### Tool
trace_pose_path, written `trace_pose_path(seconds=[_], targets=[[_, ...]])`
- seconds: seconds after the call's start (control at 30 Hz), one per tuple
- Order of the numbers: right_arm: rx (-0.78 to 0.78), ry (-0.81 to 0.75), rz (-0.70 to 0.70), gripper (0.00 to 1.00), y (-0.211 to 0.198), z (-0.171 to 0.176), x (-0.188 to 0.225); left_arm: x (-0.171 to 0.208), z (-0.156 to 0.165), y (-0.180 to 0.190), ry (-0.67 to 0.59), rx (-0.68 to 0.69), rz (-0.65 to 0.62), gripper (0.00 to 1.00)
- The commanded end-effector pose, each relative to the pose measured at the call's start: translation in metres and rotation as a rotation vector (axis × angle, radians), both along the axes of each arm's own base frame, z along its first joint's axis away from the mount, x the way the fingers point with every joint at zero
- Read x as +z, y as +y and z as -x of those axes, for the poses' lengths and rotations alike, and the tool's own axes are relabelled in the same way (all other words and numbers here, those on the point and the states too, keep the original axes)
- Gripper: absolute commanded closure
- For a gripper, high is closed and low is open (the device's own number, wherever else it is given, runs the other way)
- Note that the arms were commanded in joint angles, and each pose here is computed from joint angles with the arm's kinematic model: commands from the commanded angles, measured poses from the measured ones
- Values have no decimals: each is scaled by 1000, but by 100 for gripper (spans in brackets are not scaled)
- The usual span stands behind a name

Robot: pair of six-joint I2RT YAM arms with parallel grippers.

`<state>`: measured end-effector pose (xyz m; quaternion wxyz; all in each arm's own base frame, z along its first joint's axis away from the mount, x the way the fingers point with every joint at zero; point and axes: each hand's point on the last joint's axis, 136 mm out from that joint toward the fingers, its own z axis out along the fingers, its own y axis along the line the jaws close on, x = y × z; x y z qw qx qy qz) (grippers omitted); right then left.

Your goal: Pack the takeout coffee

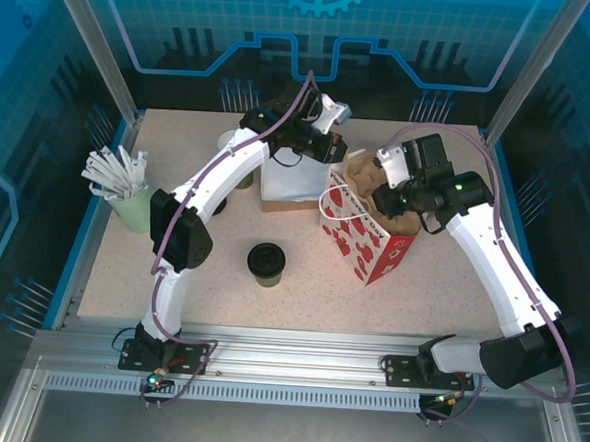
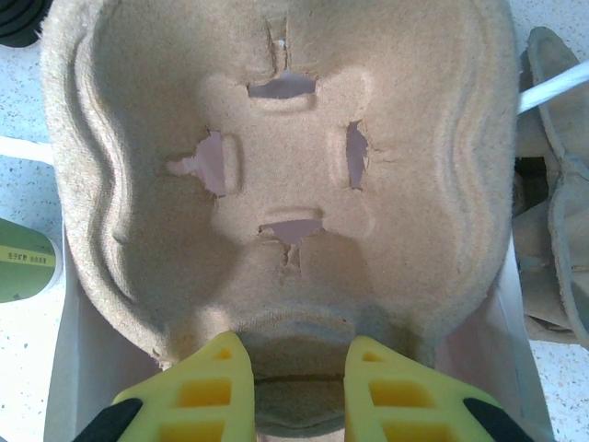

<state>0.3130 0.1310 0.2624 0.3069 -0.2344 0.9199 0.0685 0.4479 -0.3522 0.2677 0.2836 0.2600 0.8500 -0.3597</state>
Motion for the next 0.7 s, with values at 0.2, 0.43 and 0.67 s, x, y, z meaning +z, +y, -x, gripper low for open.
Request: trace_pose_path(seconds=[0.2,0.43,0.67], targets=[[-34,17,-6,80,-9,5,5,23,2,10,-61,-9,16,100],[-41,7,-19,80,-12,5,9,24,2,10,-63,-9,15,100],[-54,13,-14,80,-16,5,8,24,4,10,-64,-14,15,100]])
